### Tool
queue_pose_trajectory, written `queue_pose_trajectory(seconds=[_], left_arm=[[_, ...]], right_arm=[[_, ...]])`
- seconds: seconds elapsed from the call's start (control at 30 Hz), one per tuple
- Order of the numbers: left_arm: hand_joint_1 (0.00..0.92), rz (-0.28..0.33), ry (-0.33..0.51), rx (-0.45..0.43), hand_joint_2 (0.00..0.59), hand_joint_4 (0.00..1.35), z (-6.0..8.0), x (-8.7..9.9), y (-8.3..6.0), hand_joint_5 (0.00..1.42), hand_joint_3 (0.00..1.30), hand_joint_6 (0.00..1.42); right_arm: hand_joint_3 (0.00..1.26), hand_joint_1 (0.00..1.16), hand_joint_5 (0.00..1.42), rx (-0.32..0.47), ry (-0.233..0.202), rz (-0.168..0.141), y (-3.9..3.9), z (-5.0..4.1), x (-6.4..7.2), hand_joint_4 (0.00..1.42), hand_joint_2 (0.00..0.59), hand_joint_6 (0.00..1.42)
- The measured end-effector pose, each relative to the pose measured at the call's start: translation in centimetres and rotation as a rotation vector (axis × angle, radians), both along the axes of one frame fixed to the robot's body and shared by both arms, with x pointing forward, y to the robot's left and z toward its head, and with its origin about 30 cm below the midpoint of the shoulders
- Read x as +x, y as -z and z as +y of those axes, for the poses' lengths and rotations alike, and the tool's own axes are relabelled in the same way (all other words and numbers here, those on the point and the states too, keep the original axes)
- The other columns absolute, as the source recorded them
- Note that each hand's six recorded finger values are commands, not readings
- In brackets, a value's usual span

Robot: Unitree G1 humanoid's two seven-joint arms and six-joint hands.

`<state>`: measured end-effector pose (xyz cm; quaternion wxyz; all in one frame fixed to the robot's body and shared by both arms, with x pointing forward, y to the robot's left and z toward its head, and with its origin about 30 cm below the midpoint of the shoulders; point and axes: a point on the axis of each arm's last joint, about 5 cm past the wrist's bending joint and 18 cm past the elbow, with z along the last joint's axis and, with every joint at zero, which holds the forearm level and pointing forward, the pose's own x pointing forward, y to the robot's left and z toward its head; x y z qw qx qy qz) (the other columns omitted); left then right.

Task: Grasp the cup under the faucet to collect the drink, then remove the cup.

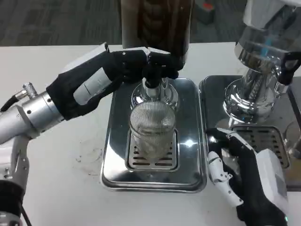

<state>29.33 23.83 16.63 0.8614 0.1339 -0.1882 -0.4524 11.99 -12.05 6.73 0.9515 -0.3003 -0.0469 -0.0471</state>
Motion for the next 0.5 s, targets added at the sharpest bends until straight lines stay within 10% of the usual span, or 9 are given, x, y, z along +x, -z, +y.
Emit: queue_pose_trajectory(seconds=[0.5], left_arm=[[0.000, -0.095, -0.025, 0.039, 0.067, 0.24, -0.17, -0.41, 0.08, 0.25, 0.35, 0.18]], right_arm=[[0.38, 0.20, 0.34, 0.002, 0.005, -0.005, -0.07, -0.03, 0.14, 0.30, 0.483, 0.34]])
